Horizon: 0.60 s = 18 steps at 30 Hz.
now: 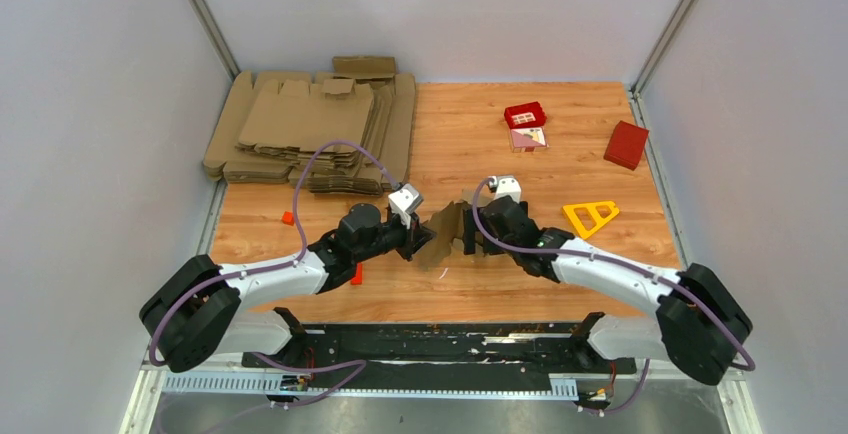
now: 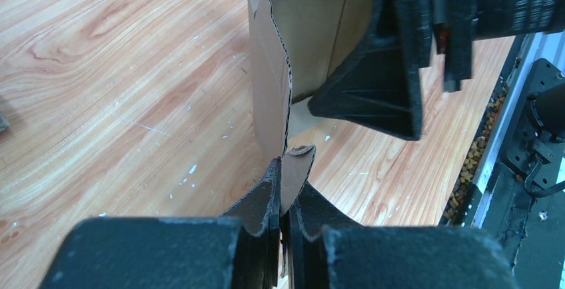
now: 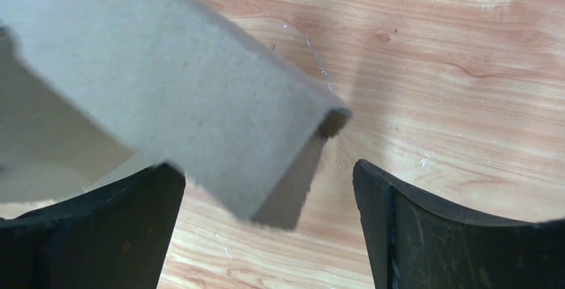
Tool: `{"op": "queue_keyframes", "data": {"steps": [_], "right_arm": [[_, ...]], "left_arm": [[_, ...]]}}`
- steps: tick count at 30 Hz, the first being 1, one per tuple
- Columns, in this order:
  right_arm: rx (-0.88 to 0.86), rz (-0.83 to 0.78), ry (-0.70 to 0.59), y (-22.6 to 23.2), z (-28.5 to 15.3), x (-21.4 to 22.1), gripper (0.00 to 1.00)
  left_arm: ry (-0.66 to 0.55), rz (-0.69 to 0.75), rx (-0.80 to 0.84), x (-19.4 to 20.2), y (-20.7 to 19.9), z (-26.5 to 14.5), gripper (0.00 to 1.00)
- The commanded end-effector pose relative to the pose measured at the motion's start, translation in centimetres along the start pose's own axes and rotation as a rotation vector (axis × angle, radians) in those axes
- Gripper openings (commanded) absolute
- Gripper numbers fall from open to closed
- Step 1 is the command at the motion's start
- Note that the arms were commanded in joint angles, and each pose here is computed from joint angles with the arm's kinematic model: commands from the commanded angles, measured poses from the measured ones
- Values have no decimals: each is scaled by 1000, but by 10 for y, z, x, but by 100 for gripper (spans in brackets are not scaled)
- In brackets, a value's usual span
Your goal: Fold the paper box
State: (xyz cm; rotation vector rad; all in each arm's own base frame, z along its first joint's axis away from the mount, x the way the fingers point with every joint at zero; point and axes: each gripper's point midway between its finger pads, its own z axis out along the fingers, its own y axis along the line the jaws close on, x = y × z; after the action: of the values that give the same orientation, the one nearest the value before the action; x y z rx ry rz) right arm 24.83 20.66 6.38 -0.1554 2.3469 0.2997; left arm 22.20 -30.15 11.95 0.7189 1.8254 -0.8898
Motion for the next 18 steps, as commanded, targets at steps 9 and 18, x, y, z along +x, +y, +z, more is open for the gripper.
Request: {"op": "queue_keyframes", "data": {"steps": [9, 18], "right_arm": [[-213, -129, -96, 31, -52, -44, 100], [-182, -168, -170, 27, -92, -86, 100]], "left_arm": [[-51, 46, 16, -22, -6, -1, 9], [-49, 48, 12, -22, -5, 0, 8]]}}
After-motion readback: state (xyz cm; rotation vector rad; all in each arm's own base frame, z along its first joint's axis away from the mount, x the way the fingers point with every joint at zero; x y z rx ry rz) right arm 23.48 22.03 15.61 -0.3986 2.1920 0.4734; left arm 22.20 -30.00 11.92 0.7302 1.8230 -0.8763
